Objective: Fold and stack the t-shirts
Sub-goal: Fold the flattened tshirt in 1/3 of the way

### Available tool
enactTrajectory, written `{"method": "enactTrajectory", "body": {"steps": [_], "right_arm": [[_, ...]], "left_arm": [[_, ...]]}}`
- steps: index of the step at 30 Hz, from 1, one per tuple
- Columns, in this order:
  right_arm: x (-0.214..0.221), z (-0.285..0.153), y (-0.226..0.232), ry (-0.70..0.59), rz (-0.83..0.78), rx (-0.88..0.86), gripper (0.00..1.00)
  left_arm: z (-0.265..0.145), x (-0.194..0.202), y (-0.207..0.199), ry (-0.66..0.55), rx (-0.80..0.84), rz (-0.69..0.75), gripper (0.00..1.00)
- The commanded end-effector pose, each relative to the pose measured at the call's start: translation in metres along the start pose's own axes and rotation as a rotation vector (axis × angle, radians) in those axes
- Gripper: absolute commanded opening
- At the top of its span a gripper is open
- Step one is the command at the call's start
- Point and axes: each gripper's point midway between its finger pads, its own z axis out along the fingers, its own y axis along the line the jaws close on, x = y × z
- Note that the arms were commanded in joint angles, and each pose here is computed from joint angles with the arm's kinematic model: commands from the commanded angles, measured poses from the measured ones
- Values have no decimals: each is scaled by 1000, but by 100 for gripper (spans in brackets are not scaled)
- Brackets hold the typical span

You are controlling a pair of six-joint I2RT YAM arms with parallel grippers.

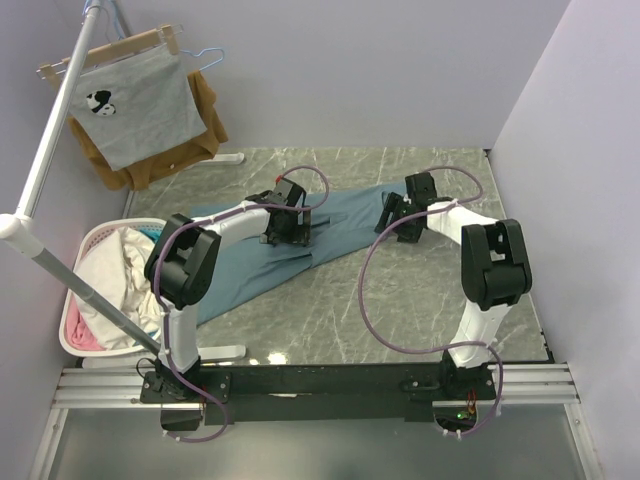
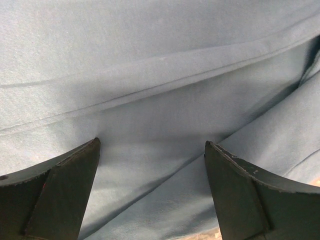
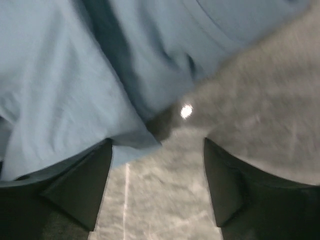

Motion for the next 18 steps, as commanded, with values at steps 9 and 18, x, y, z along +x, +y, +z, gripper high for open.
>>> {"method": "enactTrajectory", "body": {"steps": [9, 18], "right_arm": [[-3, 28, 30, 18, -51, -113, 39], [1, -21, 47, -4, -82, -162, 0]], "left_arm": [[-1, 9, 13, 1, -45, -31, 90], [-4, 6, 16, -6, -51, -34, 89]]}}
